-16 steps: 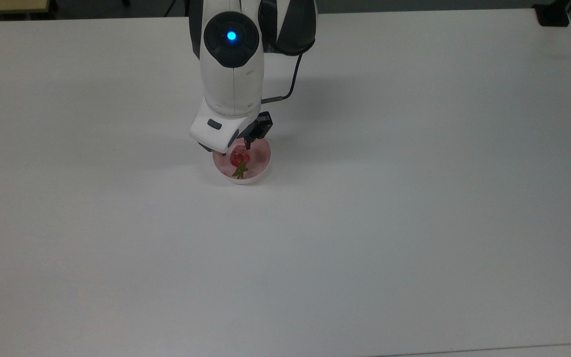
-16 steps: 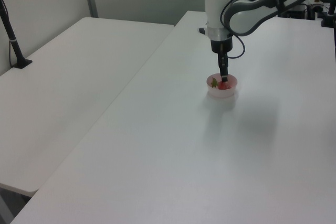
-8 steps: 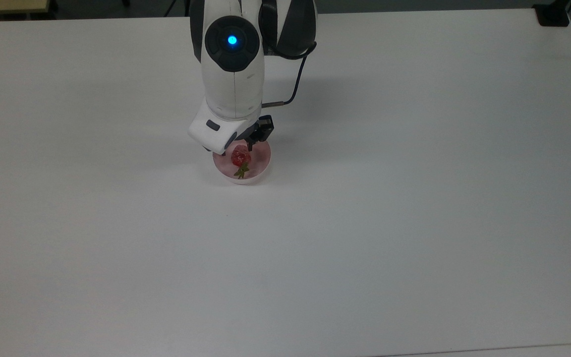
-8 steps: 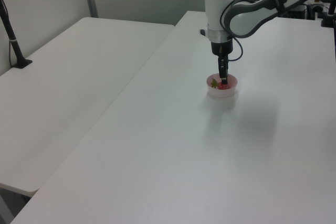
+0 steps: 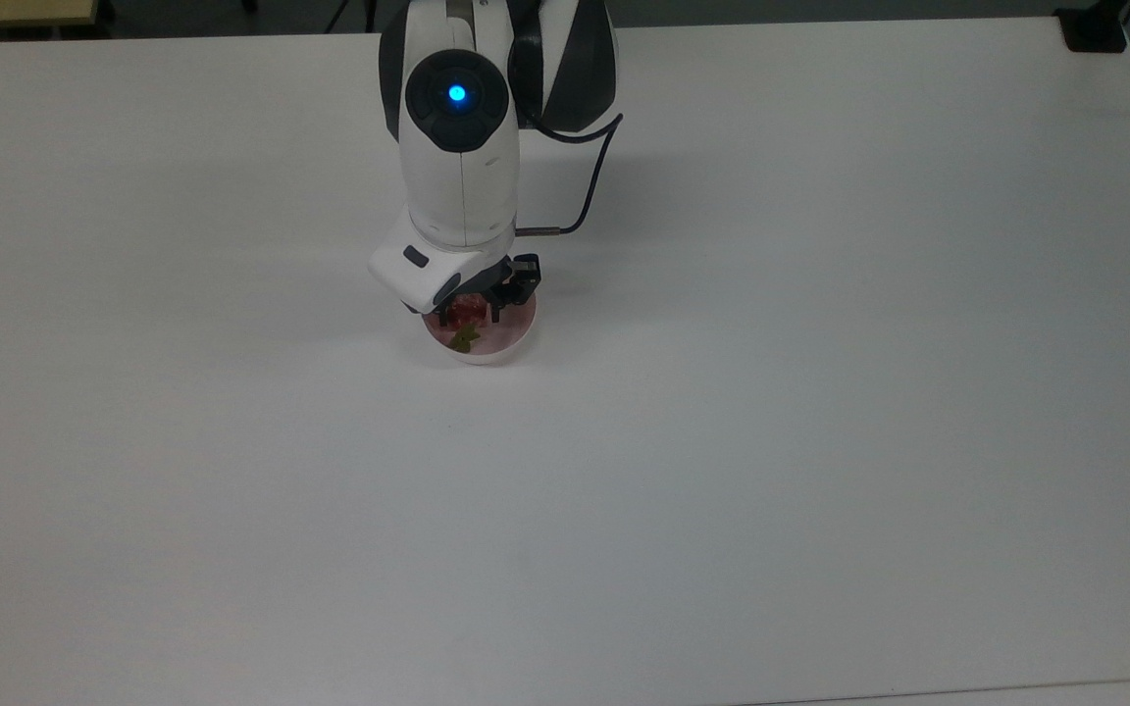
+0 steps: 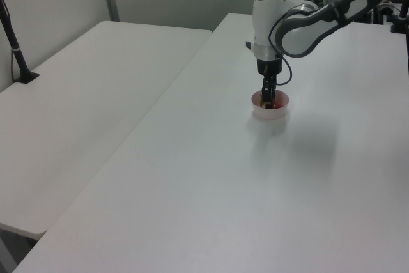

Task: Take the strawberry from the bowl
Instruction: 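Lift the strawberry out of the bowl and carry it aside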

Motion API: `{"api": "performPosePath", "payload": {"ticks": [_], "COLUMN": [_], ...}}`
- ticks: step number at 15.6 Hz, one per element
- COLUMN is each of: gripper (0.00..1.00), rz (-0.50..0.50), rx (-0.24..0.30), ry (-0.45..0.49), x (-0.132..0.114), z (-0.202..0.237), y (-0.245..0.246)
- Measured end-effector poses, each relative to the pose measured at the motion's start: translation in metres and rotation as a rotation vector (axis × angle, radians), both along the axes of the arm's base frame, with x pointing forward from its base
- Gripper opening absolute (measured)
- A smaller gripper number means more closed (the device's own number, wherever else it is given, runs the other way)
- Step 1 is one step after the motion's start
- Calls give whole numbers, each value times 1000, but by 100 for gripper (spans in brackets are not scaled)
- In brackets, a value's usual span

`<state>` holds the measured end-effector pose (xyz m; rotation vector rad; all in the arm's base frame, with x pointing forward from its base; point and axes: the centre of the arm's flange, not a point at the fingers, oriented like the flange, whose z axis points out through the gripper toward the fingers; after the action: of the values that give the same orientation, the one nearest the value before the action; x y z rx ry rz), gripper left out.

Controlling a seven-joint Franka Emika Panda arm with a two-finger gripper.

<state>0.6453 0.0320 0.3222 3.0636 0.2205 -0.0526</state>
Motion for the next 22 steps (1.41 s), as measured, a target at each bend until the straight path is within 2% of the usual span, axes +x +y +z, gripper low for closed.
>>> {"api": "performPosePath", "payload": {"ticks": [2,3,5,10,13,17,19,20,22], "gripper": [51,42,40,40,40,40,40,40,40], "rz": [-14,-21,-36,-55,-72,-117,-93,-75,-34], "rx": [2,2,14,36,36,20,17,11,-36], "ry": [-1,-2,-5,-12,-35,8,45,61,93], "x": [-1,0,0,1,1,-17,-31,-36,-43], "z": [-1,0,1,6,26,80,102,105,97], "y": [3,5,6,6,-3,-41,-66,-77,-101]}}
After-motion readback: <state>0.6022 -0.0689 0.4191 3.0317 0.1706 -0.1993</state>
